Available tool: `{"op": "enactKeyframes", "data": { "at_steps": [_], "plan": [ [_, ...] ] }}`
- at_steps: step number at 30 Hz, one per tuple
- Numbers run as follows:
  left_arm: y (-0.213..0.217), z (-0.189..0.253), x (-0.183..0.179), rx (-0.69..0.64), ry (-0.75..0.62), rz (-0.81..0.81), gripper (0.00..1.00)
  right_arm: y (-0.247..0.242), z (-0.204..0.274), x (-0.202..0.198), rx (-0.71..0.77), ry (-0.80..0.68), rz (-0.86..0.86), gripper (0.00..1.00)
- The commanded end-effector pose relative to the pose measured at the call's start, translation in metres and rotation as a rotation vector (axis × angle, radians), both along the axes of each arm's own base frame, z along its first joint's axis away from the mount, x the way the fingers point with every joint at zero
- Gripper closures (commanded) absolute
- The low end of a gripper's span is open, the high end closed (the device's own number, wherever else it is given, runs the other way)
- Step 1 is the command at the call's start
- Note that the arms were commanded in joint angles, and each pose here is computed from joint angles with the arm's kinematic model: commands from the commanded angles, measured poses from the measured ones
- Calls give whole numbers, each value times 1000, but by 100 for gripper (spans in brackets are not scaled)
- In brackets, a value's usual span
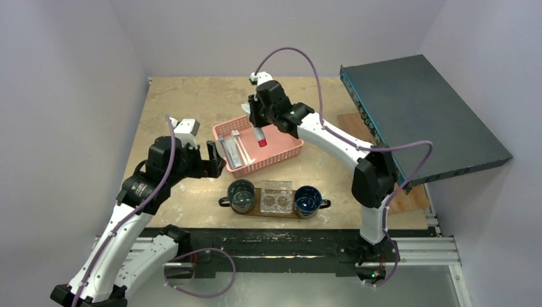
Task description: Prepare toiletry sets of a toothbrush and toothpaste on the tray
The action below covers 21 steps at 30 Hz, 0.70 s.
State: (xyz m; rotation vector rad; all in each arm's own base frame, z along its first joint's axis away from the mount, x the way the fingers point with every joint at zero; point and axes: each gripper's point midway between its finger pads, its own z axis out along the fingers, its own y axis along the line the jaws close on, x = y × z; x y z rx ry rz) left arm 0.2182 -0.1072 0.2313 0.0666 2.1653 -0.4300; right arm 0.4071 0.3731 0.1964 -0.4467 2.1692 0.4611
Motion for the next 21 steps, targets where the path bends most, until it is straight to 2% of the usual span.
{"op": "enactKeyframes", "data": {
  "at_steps": [1, 7, 14, 17, 21],
  "plan": [
    [-26, 38, 5, -160, -64, -55, 0, 4, 55, -6, 202, -55, -54, 86],
    [-45, 54, 4, -297, -50, -87, 0, 2, 84, -34, 369, -33, -104, 87],
    [-56, 64, 5, -380, -40, -98, 0, 14, 109, -68, 511, 20, -118, 90],
    [-61, 63, 7, -405, -18, -103, 0, 21, 117, -79, 547, 32, -118, 85],
    [-66, 60, 10, -425, 9, -99, 0, 30, 124, -91, 564, 32, -108, 87]
  ]
}}
